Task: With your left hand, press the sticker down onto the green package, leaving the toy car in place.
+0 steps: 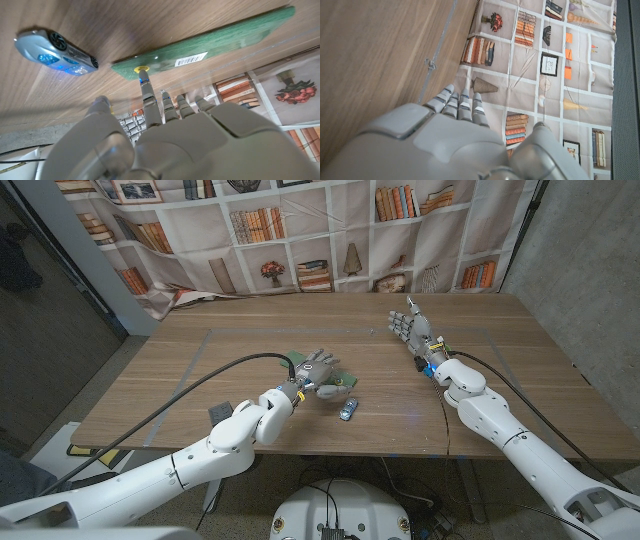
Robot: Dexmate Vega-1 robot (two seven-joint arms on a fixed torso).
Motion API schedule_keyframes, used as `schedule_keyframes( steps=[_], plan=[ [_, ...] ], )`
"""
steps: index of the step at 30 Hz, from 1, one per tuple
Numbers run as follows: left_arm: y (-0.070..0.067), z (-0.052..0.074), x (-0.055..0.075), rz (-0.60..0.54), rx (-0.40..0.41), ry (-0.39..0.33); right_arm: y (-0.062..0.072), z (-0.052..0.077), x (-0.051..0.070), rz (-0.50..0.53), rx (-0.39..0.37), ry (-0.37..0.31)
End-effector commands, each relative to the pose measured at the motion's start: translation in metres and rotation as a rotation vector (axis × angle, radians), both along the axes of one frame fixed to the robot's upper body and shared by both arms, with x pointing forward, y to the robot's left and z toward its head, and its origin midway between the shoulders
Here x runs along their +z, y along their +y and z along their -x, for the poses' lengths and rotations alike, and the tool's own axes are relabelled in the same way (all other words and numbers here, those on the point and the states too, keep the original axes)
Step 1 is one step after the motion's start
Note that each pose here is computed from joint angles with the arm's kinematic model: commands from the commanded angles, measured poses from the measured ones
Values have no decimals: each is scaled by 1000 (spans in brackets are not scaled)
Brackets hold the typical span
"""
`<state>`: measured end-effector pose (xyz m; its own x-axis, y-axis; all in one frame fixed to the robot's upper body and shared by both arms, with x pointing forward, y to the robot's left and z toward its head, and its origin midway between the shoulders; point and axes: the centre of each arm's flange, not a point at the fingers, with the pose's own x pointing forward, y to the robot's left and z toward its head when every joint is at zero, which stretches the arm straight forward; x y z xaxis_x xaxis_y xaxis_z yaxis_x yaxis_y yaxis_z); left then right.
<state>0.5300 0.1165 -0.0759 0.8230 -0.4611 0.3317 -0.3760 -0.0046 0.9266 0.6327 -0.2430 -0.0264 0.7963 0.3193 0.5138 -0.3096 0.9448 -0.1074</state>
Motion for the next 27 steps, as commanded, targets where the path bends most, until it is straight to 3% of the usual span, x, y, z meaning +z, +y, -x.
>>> schedule_keyframes(
  steps=[1, 27],
  plan=[
    [4, 5, 4, 10, 8, -12, 0, 1, 0, -1, -2, 2],
    [-7, -7, -4, -16, -10, 28, -5, -1, -2, -2, -14, 7]
  ],
)
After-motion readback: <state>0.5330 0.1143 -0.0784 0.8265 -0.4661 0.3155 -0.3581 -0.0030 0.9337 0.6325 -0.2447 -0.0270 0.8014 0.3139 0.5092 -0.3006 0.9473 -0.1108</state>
